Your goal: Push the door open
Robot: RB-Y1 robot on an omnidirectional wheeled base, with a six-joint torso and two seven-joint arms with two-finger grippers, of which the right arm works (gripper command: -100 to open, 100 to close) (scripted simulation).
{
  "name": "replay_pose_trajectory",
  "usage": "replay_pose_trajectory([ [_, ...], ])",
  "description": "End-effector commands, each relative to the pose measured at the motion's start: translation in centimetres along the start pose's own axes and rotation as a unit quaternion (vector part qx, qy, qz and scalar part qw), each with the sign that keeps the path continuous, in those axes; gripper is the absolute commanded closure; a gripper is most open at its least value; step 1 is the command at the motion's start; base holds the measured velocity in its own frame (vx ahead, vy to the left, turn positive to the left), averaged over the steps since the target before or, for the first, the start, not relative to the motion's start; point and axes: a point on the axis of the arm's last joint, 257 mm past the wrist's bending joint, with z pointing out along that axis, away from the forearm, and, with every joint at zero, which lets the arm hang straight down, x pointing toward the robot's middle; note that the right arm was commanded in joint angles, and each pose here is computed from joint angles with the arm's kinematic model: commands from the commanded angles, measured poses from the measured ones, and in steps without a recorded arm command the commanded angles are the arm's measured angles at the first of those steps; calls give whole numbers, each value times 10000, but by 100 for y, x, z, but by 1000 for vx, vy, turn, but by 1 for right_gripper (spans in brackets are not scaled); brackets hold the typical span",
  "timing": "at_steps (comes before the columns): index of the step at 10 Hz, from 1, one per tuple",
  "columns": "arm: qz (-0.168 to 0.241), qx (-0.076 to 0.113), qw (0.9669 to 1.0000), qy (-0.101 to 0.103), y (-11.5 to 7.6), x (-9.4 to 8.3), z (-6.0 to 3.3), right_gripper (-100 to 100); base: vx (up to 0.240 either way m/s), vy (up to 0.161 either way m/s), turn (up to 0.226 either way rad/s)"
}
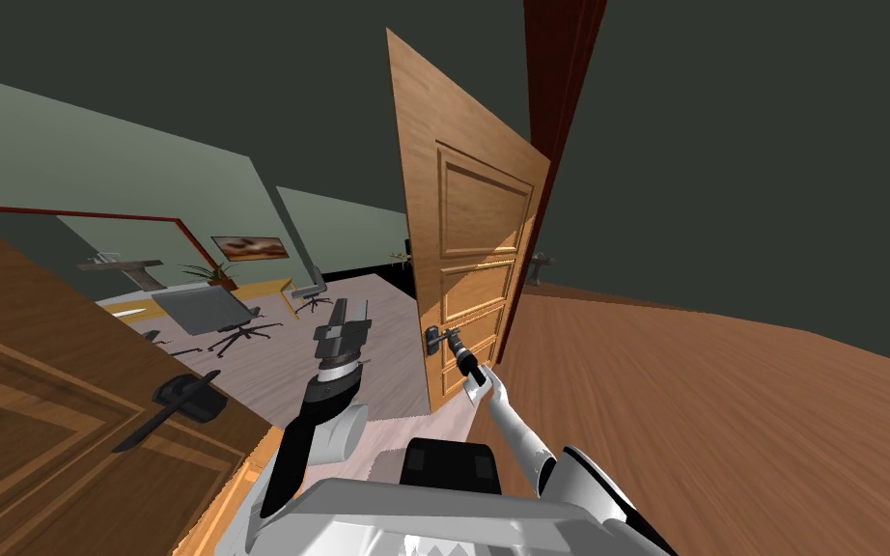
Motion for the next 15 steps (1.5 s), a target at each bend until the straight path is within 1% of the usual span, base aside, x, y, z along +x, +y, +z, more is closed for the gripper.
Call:
replay_pose_trajectory([
  [1,-22,-34,9998,-173,39,-214,20,100,40,95,10],
  [3,1,-35,9996,-294,40,-326,30,100,41,98,1],
  [4,1,-35,9996,-294,40,-326,30,100,38,57,-4],
  [10,104,-41,9981,-610,42,-589,52,100,34,84,-3],
  [11,145,-43,9975,-691,42,-647,57,100,40,111,4],
  [15,298,-52,9953,-916,38,-781,77,100,57,151,-19],
])
